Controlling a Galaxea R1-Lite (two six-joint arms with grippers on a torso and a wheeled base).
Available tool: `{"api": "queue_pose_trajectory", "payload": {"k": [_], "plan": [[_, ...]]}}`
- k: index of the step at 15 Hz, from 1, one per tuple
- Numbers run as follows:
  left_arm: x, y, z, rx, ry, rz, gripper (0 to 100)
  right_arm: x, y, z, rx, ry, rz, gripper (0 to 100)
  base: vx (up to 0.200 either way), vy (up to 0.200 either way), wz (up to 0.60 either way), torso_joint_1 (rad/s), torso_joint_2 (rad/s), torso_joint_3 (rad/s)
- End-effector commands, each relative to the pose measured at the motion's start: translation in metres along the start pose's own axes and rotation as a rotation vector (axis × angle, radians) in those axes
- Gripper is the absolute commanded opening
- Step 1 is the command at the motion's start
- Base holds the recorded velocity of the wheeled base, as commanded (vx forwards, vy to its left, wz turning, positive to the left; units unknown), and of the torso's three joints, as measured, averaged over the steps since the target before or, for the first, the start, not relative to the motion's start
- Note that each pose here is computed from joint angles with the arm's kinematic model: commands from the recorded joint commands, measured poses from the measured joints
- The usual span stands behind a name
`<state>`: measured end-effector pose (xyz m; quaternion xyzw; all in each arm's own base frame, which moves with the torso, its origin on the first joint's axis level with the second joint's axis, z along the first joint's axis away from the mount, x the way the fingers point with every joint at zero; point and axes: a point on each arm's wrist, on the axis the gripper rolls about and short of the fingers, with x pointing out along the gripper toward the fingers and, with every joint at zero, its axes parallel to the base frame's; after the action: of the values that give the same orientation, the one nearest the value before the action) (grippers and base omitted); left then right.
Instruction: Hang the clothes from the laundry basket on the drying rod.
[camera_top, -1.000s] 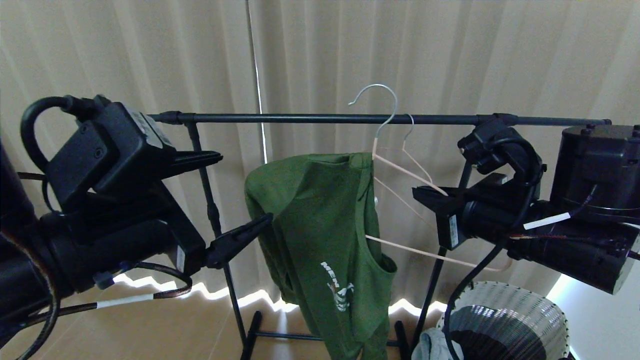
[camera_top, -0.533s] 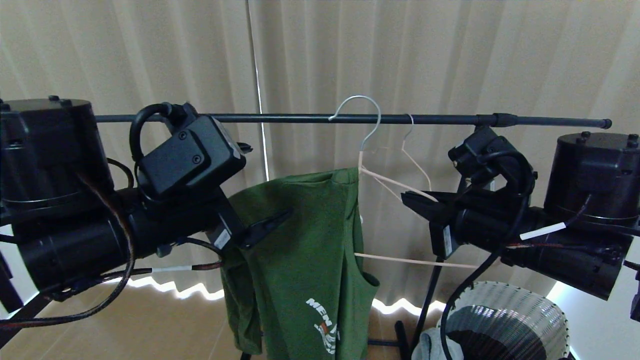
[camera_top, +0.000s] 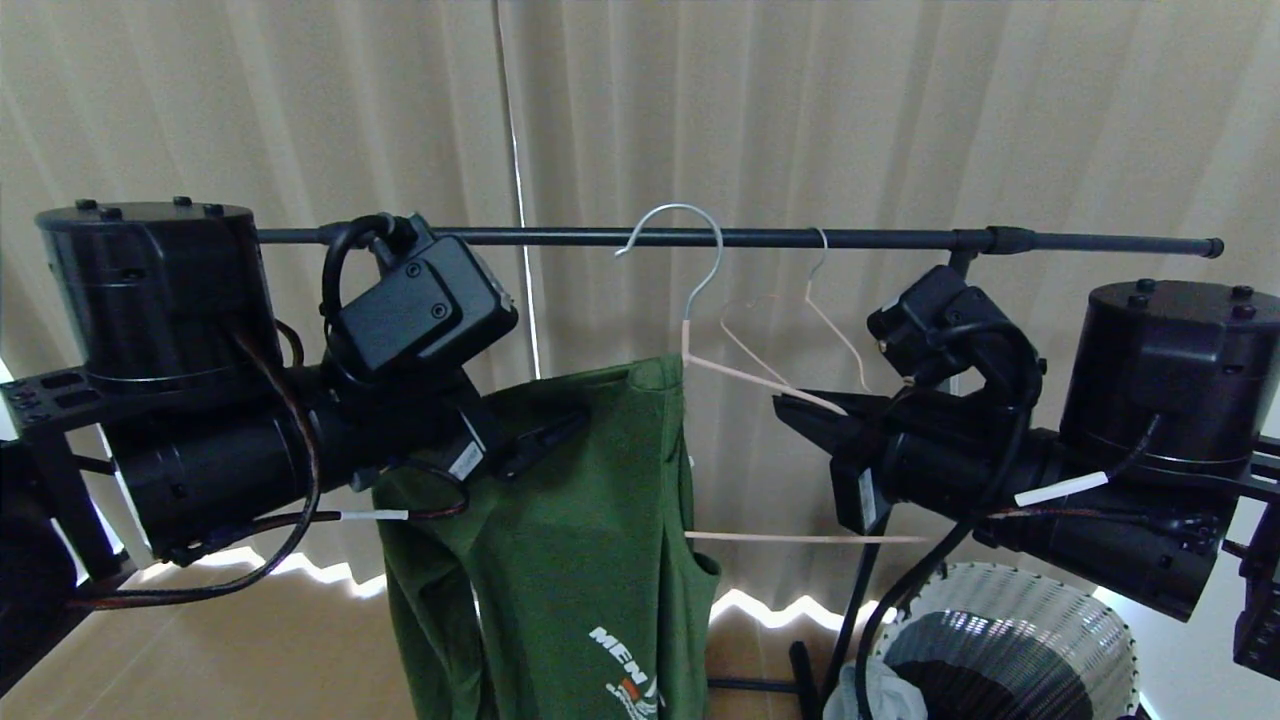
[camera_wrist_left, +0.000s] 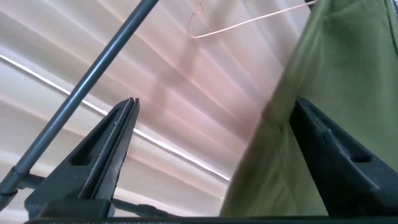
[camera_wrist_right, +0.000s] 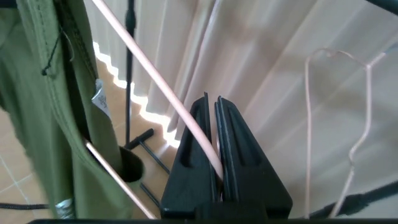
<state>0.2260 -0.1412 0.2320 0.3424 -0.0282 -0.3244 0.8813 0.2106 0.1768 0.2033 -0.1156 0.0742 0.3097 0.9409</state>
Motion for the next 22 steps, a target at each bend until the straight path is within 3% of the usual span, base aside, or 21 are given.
{"api": "queue_pose_trajectory", "payload": {"k": [1, 2, 16, 17, 22], "plan": [[0.000, -0.001, -0.001, 0.000, 0.003, -0.003, 100, -0.001, 0.004, 0.002, -0.003, -0.009, 0.014, 0, 0.000, 0.000, 0.00, 0.000, 0.00, 0.000], [0.000, 0.000, -0.001, 0.000, 0.004, -0.002, 0, -0.002, 0.005, 0.003, -0.004, -0.013, 0.018, 0, 0.000, 0.000, 0.00, 0.000, 0.00, 0.000], [-0.002, -0.006, -0.008, -0.002, -0.031, 0.040, 0, -0.004, 0.004, 0.010, 0.005, -0.075, 0.010, 0, 0.000, 0.000, 0.00, 0.000, 0.00, 0.000], [-0.003, -0.005, -0.007, -0.002, -0.030, 0.046, 0, -0.004, 0.004, 0.009, 0.005, -0.074, 0.010, 100, 0.000, 0.000, 0.00, 0.000, 0.00, 0.000], [-0.006, 0.009, -0.020, -0.014, 0.065, 0.158, 0, -0.011, 0.002, 0.009, 0.009, -0.081, 0.002, 100, 0.000, 0.000, 0.00, 0.000, 0.00, 0.000]]}}
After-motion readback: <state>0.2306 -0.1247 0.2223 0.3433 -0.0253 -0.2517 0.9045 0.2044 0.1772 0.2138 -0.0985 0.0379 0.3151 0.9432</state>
